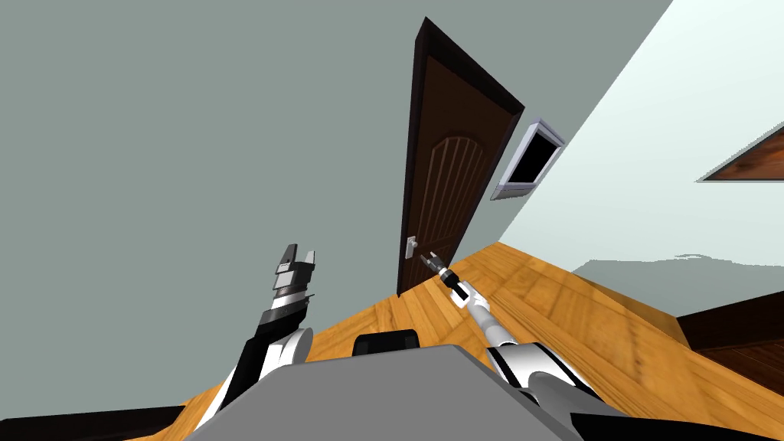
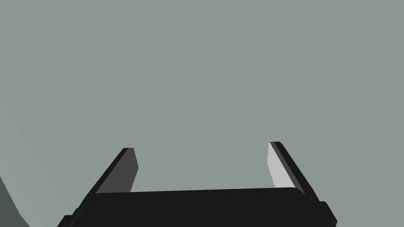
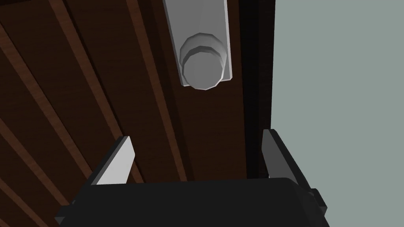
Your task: Pull the door open
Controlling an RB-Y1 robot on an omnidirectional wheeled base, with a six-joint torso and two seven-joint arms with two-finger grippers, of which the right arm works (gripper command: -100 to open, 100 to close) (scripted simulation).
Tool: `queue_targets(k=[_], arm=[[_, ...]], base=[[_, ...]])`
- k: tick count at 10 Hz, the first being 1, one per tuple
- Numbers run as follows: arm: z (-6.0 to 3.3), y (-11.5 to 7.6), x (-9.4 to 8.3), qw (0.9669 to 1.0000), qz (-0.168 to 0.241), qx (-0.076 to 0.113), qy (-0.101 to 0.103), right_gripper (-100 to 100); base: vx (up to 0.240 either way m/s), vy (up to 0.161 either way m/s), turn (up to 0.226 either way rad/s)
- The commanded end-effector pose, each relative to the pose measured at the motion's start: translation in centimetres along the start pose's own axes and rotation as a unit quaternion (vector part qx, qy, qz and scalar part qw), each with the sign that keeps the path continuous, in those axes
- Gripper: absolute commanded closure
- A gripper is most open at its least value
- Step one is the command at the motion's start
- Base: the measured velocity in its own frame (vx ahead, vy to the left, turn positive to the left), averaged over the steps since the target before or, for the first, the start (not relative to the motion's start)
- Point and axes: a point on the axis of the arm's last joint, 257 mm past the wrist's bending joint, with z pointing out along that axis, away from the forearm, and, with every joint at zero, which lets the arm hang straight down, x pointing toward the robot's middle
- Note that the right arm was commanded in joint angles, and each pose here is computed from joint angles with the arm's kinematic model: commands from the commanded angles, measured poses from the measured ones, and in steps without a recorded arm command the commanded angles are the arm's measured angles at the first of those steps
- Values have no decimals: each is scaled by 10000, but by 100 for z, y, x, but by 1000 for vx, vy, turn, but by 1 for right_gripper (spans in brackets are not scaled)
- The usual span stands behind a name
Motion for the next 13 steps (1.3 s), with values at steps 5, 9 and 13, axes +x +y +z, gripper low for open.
queue_targets(k=[5, 9, 13], arm=[[-30, -39, 38, 9995, -319, 29, 63, -100], [23, -57, 40, 9994, -325, 130, 57, -100], [27, -57, 38, 9994, -325, 132, 55, 100]], base=[[41, 42, -9], [202, 60, 47], [59, 17, 9]])
